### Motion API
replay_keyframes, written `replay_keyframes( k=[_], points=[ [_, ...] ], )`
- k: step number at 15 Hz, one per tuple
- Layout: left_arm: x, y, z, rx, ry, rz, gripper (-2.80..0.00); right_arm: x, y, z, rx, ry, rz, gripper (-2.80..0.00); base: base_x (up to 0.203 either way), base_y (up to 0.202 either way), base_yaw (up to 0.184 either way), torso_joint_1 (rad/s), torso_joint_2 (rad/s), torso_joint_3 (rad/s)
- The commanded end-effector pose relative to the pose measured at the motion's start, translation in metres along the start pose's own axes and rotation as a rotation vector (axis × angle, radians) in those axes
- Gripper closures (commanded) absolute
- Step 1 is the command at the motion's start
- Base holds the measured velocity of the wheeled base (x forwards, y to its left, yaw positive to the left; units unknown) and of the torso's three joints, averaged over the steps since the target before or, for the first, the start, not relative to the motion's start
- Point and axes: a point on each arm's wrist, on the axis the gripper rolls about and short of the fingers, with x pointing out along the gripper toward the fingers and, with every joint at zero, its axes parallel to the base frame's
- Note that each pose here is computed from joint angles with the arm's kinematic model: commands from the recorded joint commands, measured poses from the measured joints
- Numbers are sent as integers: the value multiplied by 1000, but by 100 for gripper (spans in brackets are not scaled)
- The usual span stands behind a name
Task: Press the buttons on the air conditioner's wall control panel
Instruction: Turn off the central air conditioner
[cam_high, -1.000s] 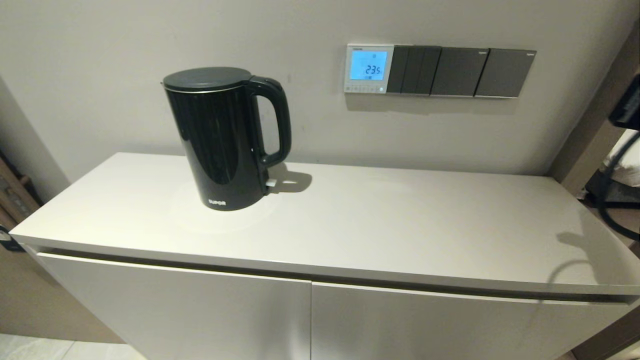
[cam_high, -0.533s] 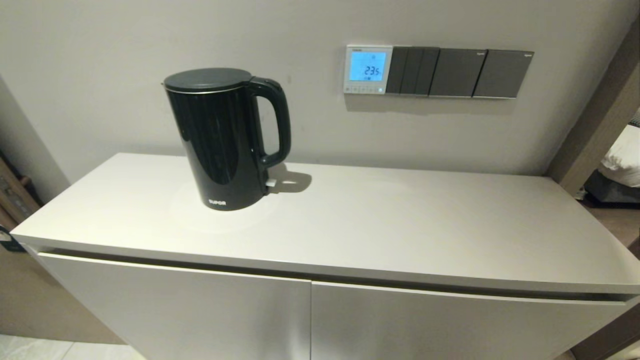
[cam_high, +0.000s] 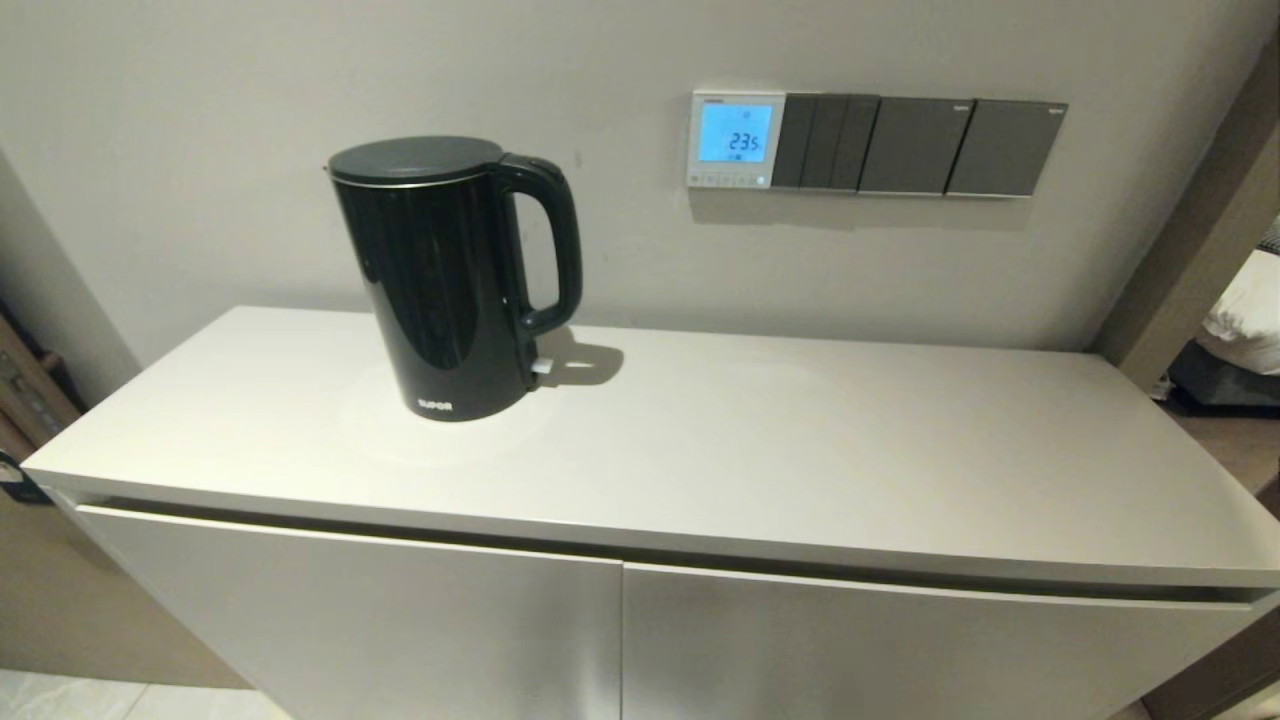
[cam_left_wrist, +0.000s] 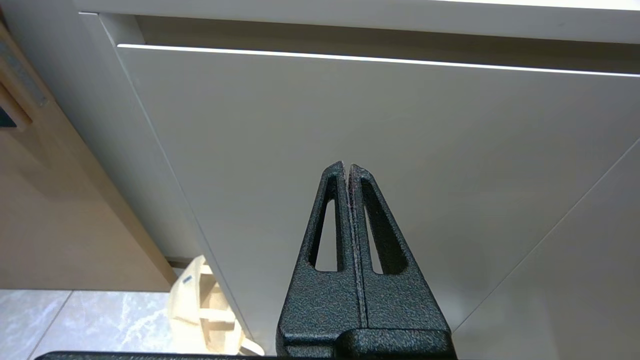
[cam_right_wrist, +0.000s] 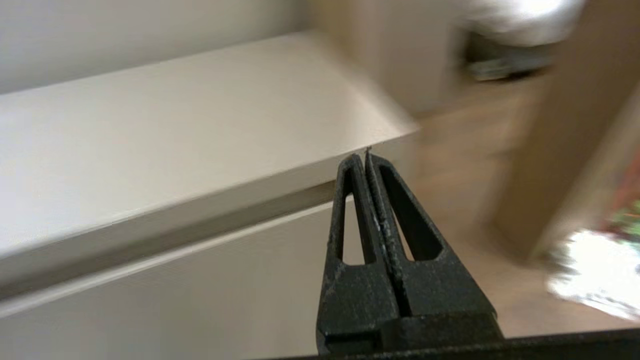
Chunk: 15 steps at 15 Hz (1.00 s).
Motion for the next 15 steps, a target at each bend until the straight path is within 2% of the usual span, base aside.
replay_keyframes(
  k=[1,3,6,7,9,12,15],
  points=[
    [0,0,0,0,1,0,0,-5,1,-15,51,12,143,0,0,0,0,0,0,0],
    [0,0,0,0,1,0,0,-7,3,-29,65,46,256,0,0,0,0,0,0,0],
    [0,0,0,0,1,0,0,-12,4,-36,63,65,355,0,0,0,0,0,0,0],
    [0,0,0,0,1,0,0,-14,3,-40,48,96,375,0,0,0,0,0,0,0],
    [0,0,0,0,1,0,0,-20,1,-48,25,114,395,0,0,0,0,0,0,0],
    [0,0,0,0,1,0,0,-35,-5,-60,28,74,407,0,0,0,0,0,0,0],
    [0,0,0,0,1,0,0,-36,-6,-63,30,101,405,0,0,0,0,0,0,0]
  ],
)
